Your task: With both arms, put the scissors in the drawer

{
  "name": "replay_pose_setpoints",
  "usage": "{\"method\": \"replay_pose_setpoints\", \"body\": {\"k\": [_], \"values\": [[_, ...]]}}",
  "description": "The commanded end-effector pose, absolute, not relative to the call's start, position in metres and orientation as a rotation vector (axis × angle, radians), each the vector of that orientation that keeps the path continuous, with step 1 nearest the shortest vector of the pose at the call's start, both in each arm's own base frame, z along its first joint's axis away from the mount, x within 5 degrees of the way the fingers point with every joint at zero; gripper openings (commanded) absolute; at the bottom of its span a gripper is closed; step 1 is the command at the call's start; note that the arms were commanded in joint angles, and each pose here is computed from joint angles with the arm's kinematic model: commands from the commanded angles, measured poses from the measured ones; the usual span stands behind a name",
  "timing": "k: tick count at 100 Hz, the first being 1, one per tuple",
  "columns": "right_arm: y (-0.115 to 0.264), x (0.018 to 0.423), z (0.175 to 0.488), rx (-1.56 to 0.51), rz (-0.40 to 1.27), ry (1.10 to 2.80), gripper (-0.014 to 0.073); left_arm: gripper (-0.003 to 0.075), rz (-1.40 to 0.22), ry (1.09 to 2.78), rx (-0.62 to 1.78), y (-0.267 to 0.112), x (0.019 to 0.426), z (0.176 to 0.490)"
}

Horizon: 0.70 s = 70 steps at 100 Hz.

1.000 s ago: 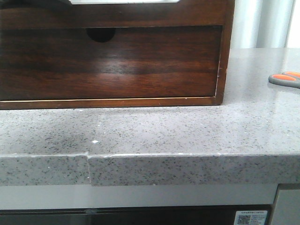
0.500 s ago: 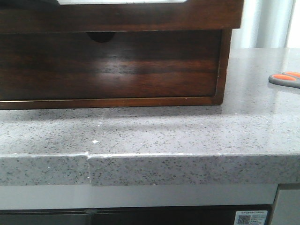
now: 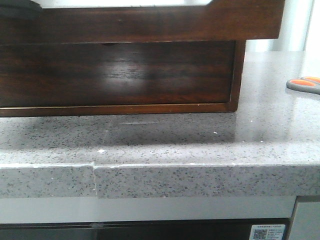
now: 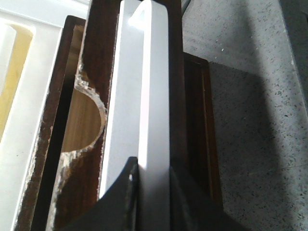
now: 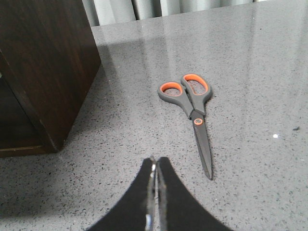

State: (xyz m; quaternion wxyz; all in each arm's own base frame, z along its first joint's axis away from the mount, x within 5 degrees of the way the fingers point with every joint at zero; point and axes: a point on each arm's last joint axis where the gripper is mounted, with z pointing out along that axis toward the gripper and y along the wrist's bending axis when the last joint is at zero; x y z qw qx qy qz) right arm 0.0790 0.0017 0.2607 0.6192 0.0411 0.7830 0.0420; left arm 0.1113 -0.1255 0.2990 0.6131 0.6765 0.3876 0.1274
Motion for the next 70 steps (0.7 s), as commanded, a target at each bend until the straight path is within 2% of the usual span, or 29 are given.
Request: {"method": "replay_pose_setpoints", "body": {"k": [1,29,55,70], "values": [[0.0008,0.0822,0.2774,0.098,0.093,1.711,-0.0061,-0.0022,0.192,0.815,1.510,-0.1309,0.1027,0.3143],[0.0008,0.0822,0.2774,0.098,0.093,1.711,-0.0061,-0.0015,0.191,0.815,1.510,-0.1309,0.1027,0.3143],[0.0008,0.0822,0.2774,0.098,0.093,1.711,-0.0061,0.0181,0.191,0.815,1.510,-0.1309,0.1027,0.3143],[0.0008,0.0822,0.2774,0.098,0.093,1.711,-0.0061,0.0249,0.190,0.813,1.510,-0.1310,0.1026,0.3143]]}}
